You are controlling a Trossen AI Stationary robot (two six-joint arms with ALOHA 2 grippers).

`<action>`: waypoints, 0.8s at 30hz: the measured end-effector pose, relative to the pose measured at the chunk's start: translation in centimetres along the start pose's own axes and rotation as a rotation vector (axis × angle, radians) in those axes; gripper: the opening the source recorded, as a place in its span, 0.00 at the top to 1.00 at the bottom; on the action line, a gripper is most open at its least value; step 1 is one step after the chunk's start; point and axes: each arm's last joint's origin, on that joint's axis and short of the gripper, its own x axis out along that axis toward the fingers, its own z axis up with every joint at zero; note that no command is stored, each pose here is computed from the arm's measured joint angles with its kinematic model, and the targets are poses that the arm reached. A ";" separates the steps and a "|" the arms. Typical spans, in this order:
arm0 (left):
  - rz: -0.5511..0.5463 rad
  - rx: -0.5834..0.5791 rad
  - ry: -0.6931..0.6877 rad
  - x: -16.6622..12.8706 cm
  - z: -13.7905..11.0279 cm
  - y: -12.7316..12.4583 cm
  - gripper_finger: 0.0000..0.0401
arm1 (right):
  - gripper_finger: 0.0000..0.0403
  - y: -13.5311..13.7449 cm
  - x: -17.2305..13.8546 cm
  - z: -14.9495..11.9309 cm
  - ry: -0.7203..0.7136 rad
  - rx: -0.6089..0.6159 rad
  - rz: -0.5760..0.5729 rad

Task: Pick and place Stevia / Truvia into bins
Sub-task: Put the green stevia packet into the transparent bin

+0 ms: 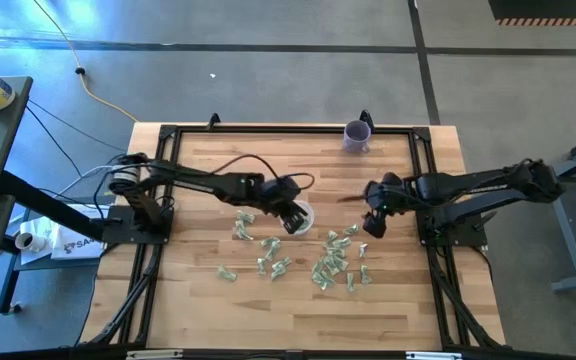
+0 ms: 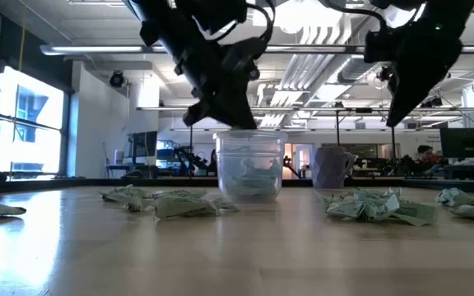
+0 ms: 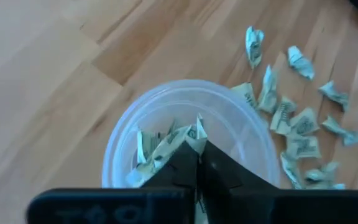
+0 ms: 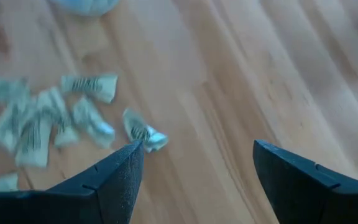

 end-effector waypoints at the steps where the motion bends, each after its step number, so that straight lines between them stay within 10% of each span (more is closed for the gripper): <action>1: 0.002 0.000 0.011 0.1 -0.1 0.1 0.83 | 0.28 0.2 0.1 -0.2 0.006 -0.036 0.006; 13: -0.037 -0.046 -0.031 -3.9 0.8 -0.6 0.41 | 0.28 2.3 2.8 -0.7 0.026 -0.397 0.123; 24: 0.164 -0.058 0.011 -11.0 -0.4 1.1 0.46 | 0.28 3.6 8.1 -1.0 0.171 -0.559 0.102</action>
